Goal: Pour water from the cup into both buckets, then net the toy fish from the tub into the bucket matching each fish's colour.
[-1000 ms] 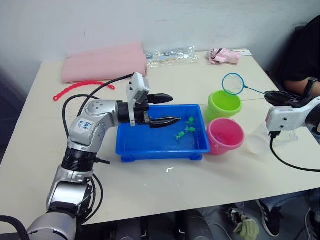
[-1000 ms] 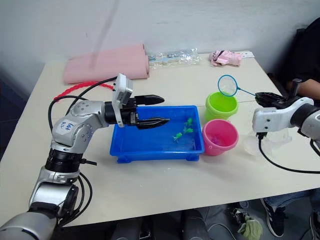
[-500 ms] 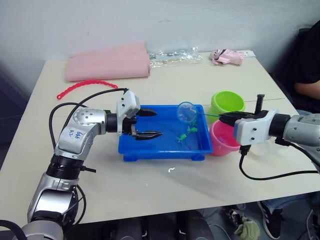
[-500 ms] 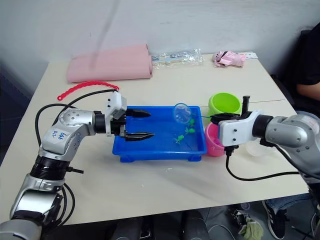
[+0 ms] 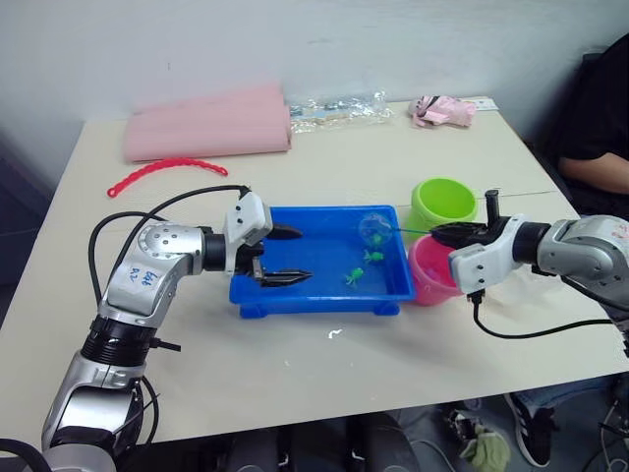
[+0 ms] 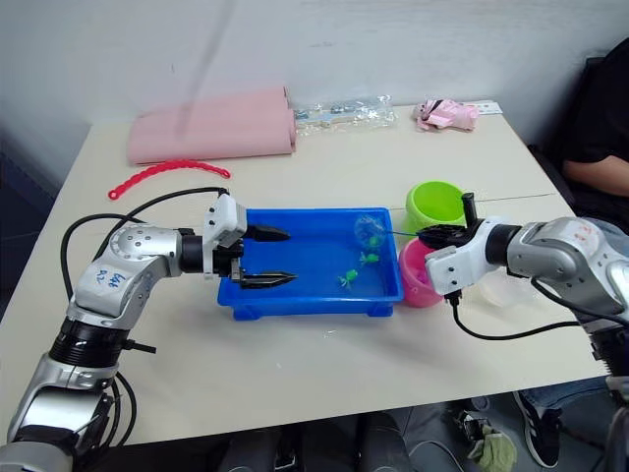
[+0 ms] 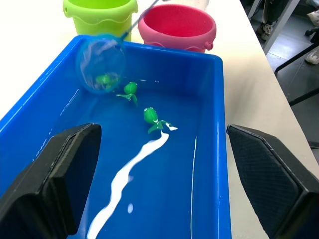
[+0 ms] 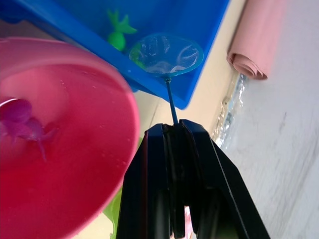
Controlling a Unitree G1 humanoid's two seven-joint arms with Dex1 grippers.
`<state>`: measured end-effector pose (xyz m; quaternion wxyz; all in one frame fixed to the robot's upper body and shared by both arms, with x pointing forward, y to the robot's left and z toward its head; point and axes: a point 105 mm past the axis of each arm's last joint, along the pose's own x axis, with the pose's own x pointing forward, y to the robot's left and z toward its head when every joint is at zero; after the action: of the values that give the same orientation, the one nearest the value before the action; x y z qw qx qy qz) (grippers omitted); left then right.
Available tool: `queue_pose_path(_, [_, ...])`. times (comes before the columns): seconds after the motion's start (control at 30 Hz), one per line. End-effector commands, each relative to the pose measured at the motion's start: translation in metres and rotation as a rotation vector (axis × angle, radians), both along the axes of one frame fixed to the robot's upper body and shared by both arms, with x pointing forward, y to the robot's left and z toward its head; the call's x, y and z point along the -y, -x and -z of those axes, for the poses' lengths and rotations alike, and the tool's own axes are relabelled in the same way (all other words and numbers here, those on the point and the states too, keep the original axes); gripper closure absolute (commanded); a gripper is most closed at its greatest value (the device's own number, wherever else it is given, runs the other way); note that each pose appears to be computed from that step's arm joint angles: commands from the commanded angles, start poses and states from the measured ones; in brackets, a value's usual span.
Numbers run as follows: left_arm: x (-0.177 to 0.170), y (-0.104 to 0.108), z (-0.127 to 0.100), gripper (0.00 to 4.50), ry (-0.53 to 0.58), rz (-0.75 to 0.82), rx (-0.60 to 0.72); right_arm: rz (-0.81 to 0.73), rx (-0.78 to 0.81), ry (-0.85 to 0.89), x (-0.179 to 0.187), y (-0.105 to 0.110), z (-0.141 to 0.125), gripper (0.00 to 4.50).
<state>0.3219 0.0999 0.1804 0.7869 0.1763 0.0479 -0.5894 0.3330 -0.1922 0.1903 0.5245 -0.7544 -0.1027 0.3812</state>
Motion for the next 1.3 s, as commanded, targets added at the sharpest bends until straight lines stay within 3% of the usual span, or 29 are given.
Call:
queue_pose_path(0.03, [-0.002, 0.002, -0.012, 0.10, 0.020, -0.002, 0.038, -0.076, 0.056, 0.073, -0.004, 0.002, -0.006, 4.50])
queue_pose_path(0.27, [-0.001, 0.003, -0.013, 0.10, 0.035, -0.009, 0.035, -0.148, 0.016, 0.095, -0.008, 0.009, -0.003, 4.50])
queue_pose_path(0.47, [-0.001, 0.004, -0.013, 0.10, 0.041, -0.009, 0.033, -0.048, -0.140, -0.028, -0.001, 0.009, 0.000, 4.50])
queue_pose_path(0.73, [-0.004, 0.003, -0.016, 0.10, 0.039, -0.012, 0.038, 0.232, -0.518, -0.500, -0.009, 0.015, 0.010, 4.50])
queue_pose_path(0.87, [-0.006, 0.002, -0.016, 0.10, 0.034, -0.014, 0.040, 0.414, -0.754, -0.843, -0.012, 0.014, 0.008, 4.50])
queue_pose_path(1.03, [-0.010, -0.001, -0.017, 0.10, 0.034, -0.025, 0.042, 0.510, -0.970, -1.098, -0.019, 0.020, 0.003, 4.50])
queue_pose_path(1.13, [-0.011, -0.002, -0.019, 0.10, 0.042, -0.030, 0.043, 0.528, -1.022, -1.156, -0.022, 0.024, 0.000, 4.50])
queue_pose_path(1.3, [-0.002, -0.005, -0.036, 0.10, 0.139, -0.012, 0.025, 0.502, -0.908, -1.206, -0.012, 0.033, -0.022, 4.50])
